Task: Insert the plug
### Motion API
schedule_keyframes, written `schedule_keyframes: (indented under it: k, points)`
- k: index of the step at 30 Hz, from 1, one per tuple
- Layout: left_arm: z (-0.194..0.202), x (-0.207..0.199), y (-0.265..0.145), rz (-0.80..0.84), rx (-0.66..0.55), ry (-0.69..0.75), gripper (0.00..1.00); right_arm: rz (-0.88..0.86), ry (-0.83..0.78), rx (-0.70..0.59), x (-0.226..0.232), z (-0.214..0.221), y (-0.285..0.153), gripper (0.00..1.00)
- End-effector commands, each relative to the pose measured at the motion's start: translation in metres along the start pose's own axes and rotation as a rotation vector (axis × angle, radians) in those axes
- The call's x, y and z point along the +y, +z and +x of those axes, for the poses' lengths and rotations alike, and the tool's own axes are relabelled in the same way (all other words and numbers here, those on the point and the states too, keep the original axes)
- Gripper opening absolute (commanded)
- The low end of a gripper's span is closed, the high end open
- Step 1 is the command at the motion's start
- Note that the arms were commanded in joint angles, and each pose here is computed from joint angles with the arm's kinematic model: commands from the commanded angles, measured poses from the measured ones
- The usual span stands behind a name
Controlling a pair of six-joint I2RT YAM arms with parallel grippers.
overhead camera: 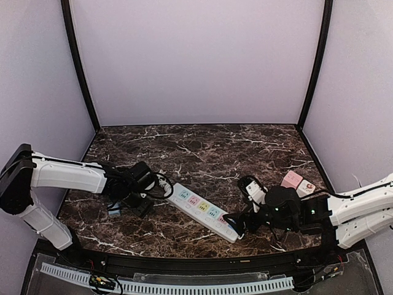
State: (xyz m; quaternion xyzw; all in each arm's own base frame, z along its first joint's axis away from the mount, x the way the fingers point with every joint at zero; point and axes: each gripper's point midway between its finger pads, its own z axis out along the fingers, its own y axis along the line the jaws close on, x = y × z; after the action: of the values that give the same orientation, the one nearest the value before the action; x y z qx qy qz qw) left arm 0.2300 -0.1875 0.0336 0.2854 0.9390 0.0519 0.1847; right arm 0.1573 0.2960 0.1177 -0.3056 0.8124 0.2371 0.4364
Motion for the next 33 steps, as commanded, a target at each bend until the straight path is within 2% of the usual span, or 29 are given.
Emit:
schedule_keyframes:
  k: [1,13,20,23,26,31,33]
  points:
    - [-0.001,0.001,0.000,0.033,0.027,-0.009,0.64,-0.020,0.015,-0.023,0.002,-0.003,-0.001,0.99]
    - [0.002,-0.013,0.003,0.120,0.062,-0.028,0.50,-0.019,0.010,-0.022,0.002,-0.001,0.000,0.99]
    - [0.002,-0.018,0.003,0.149,0.075,-0.040,0.48,-0.019,0.006,-0.017,0.002,-0.001,0.001,0.99]
    - [0.002,-0.018,0.004,0.143,0.074,-0.041,0.42,-0.015,0.004,-0.014,0.002,0.000,0.002,0.99]
    - [-0.001,-0.017,0.002,0.143,0.065,-0.043,0.32,-0.003,0.011,-0.017,0.000,-0.001,0.003,0.99]
    - [-0.012,-0.016,-0.009,0.151,0.002,-0.050,0.22,0.008,0.043,-0.033,-0.001,-0.006,0.001,0.99]
    - [-0.018,-0.019,-0.015,0.161,-0.033,-0.039,0.08,0.007,0.062,-0.044,-0.001,-0.010,0.000,0.99]
